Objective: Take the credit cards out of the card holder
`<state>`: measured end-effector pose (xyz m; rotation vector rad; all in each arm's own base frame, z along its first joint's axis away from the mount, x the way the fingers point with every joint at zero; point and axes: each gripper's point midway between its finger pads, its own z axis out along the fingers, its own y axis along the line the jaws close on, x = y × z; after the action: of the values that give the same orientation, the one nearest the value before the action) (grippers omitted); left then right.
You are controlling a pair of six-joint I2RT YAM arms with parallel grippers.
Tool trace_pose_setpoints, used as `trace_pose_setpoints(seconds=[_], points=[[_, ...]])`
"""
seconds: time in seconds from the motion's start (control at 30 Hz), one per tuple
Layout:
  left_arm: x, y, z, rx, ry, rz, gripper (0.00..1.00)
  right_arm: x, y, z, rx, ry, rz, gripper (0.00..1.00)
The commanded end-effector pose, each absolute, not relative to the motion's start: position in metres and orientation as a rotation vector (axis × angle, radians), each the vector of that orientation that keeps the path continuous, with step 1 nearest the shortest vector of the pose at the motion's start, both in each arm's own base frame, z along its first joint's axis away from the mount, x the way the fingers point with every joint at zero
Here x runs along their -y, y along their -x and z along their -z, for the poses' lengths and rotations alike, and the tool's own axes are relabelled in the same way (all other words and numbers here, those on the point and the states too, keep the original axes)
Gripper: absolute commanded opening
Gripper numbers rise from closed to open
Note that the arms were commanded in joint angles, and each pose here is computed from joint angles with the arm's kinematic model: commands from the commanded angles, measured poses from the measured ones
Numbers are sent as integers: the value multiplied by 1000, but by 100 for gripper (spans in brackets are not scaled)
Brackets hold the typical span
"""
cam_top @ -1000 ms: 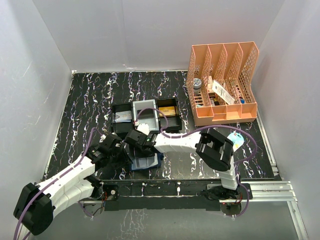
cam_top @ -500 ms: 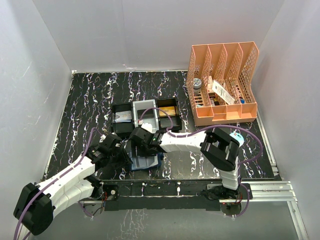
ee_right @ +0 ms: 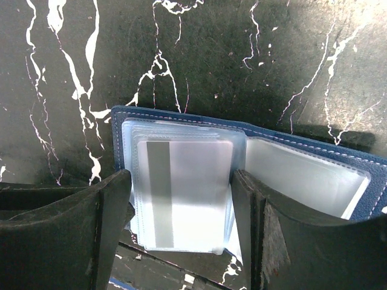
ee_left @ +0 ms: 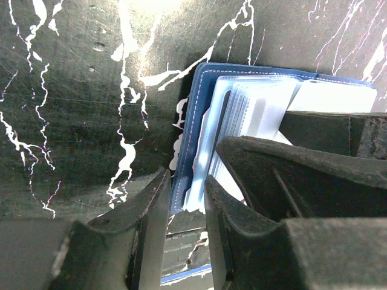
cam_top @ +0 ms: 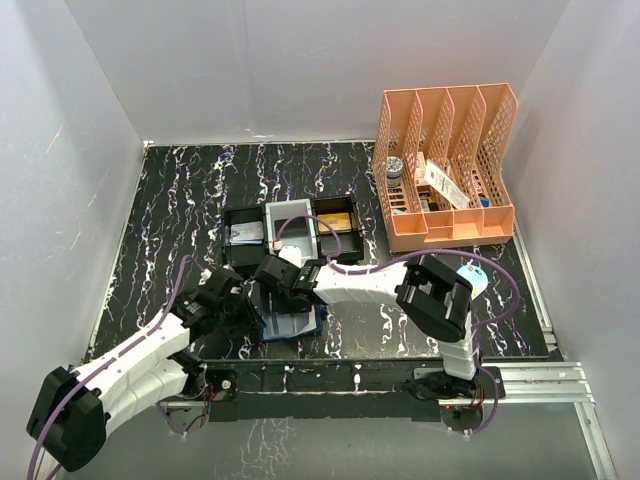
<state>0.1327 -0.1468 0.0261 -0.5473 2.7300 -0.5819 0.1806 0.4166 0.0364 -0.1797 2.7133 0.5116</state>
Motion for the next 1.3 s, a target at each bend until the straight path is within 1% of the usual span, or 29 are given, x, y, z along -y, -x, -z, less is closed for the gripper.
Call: trace_pose_setpoints(seconds=[0.0,0.13,0.2,0.43,0.6,0.77,0.87,0.97,1.1,1.27], points=[[146,-127,-24,-2755,554,583,28,-406,-181,-19,-2728,200,-363,66],[145,-126,-23,-2758,553,582,28,-407,-179,-18,-2729,197,-377,62],[145,-126,-24,-2757,555,580,28,-411,-177,-21,-2729,198,-430,60],[146,-127,-29,-2746,543,589,28,-419,-172,-29,-2731,165,-646,57],[148,-136,-47,-2679,526,633,35,-419,-173,-31,-2737,125,-750,56],[152,-142,-65,-2613,499,691,46,-417,-172,-29,-2749,92,-819,56],[156,-142,-66,-2601,475,728,49,-416,-173,-29,-2751,76,-851,55],[158,-139,-61,-2617,467,740,49,-414,-173,-27,-2755,67,-856,55],[152,-136,-54,-2640,497,694,46,-412,-173,-25,-2760,61,-860,55],[148,-140,-61,-2600,540,685,45,-411,-174,-24,-2764,47,-883,55]])
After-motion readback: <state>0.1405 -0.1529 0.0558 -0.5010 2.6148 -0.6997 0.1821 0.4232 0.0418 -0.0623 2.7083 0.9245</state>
